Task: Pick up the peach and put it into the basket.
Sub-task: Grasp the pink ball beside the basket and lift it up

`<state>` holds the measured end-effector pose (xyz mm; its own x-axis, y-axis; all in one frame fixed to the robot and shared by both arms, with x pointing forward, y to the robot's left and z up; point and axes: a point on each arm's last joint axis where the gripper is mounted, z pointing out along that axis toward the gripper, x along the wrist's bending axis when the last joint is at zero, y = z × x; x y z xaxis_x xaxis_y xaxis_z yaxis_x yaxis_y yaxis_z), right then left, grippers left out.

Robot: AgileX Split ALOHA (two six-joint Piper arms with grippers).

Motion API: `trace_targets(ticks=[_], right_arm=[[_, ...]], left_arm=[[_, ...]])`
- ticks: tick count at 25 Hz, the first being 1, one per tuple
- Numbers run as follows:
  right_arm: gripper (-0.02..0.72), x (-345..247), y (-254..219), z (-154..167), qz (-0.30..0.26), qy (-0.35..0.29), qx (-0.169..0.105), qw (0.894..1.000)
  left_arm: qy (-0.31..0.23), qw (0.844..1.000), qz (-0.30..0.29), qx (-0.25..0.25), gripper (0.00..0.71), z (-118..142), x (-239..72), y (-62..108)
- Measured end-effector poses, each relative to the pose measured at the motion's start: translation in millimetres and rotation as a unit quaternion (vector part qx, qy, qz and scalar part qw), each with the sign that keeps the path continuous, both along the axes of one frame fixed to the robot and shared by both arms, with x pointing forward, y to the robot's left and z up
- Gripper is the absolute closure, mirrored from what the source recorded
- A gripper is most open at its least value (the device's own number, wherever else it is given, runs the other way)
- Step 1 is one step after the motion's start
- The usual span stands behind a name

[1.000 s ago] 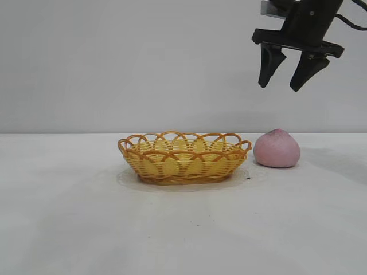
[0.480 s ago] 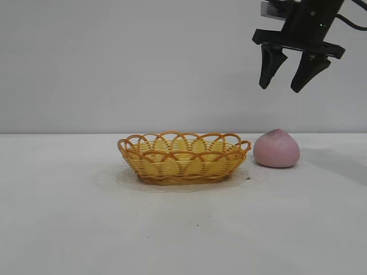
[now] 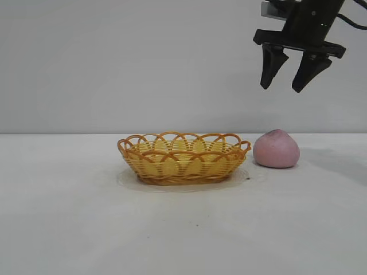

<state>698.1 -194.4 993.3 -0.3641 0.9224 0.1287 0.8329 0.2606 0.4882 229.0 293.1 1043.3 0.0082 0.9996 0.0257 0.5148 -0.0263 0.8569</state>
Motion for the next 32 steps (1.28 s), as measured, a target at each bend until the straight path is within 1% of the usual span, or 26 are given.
trace_targets(ticks=[13,17,22,24,27,32], right_arm=[[0.263,-2.0,-0.1,-1.0,0.006,0.011,-0.003,1.0],[0.263,-3.9,-0.4,-1.9,0.014,0.02,-0.009,1.0],[0.263,-10.5,-0.5,-4.4,0.03,0.056,-0.015,0.998],[0.263,-14.2,-1.6,-4.7,0.038,0.074,-0.024,0.996],[0.263,-16.8,-2.5,1.9,0.049,0.094,-0.033,0.994],[0.263,-20.3,4.0,27.5,0.073,0.105,-0.044,0.991]], left_arm=[[-0.004,1.0,0.001,-0.002,0.191,-0.6,1.4,0.3],[-0.006,1.0,-0.027,-0.002,0.191,-0.3,1.2,0.8],[-0.006,0.999,-0.035,-0.002,0.191,-0.3,1.1,1.0],[-0.006,0.999,-0.035,-0.003,0.191,-0.3,1.1,1.0],[-0.006,0.999,-0.035,-0.003,0.191,-0.3,1.1,1.0],[-0.006,0.999,-0.035,-0.003,0.191,-0.3,1.1,1.0]])
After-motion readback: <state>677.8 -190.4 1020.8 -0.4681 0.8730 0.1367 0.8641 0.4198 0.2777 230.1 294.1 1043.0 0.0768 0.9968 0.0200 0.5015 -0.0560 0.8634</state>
